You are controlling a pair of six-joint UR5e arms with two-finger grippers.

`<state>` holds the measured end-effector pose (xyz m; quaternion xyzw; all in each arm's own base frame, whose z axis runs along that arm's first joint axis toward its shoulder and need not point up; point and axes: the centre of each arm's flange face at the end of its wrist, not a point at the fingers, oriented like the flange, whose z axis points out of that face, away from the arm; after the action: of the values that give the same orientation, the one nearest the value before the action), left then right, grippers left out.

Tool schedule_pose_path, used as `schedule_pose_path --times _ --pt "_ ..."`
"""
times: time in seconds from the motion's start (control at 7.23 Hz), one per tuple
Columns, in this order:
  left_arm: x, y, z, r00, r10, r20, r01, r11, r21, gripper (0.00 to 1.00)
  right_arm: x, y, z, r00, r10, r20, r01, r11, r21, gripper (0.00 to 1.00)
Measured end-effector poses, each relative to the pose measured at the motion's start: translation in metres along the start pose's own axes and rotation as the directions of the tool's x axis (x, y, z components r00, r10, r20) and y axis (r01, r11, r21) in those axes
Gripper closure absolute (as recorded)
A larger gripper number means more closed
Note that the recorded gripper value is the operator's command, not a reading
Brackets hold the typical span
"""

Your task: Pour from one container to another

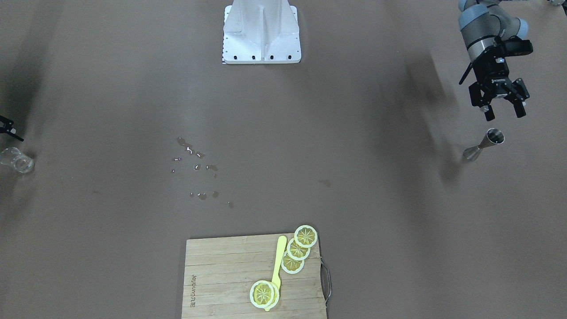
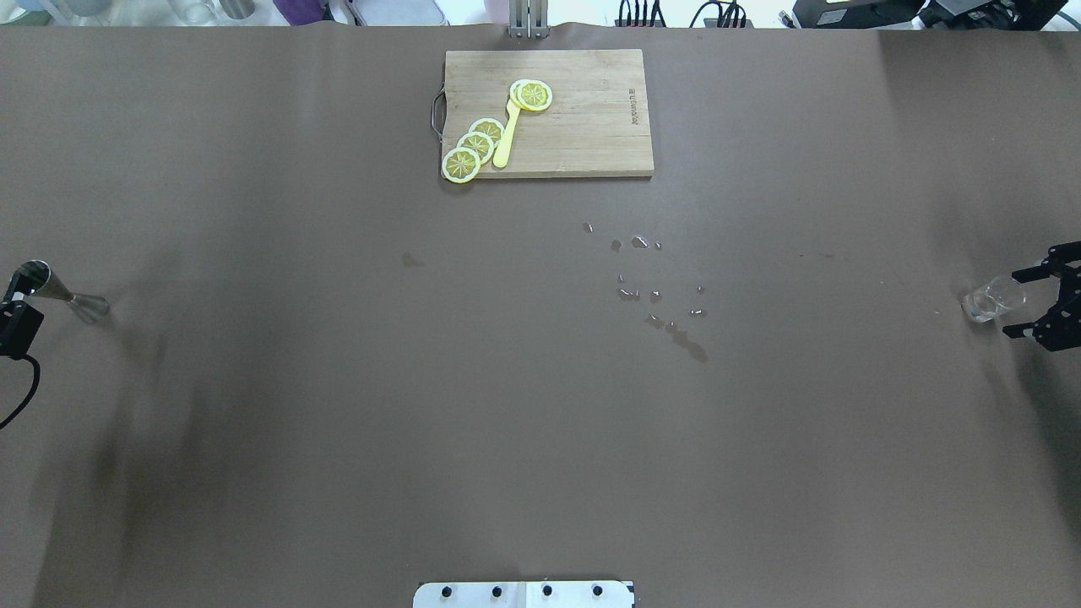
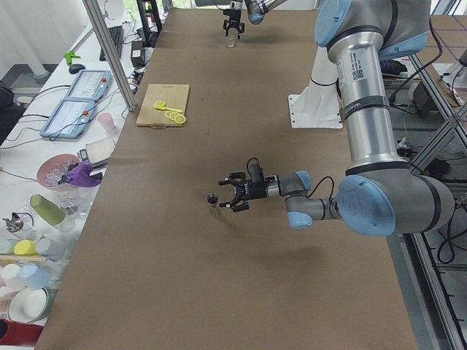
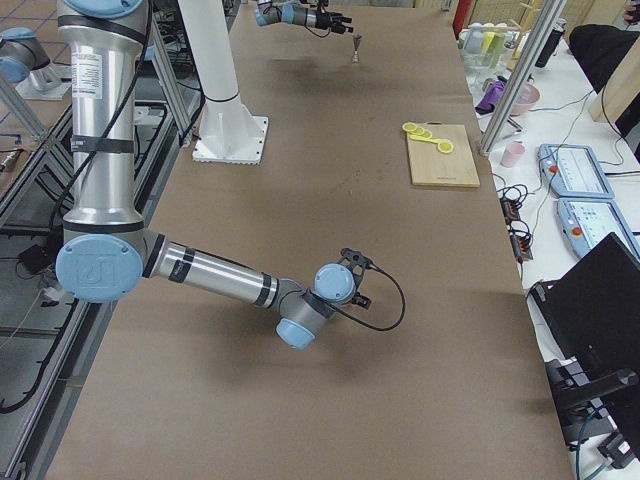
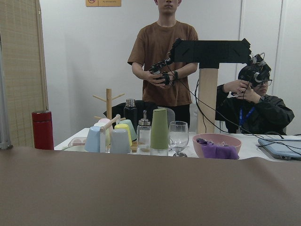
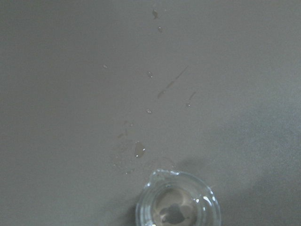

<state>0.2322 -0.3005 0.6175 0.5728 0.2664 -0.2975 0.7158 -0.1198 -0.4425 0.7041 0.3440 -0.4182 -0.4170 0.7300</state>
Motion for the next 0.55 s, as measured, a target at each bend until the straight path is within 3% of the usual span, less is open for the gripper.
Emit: schedule_pose_path --times 0.55 --pt "0.018 0.007 0.028 0.999 0.011 0.049 -0.011 1.000 0.003 0.02 0.010 -0.009 0.009 0.999 0.012 -0.042 -0.012 1.000 0.005 0.00"
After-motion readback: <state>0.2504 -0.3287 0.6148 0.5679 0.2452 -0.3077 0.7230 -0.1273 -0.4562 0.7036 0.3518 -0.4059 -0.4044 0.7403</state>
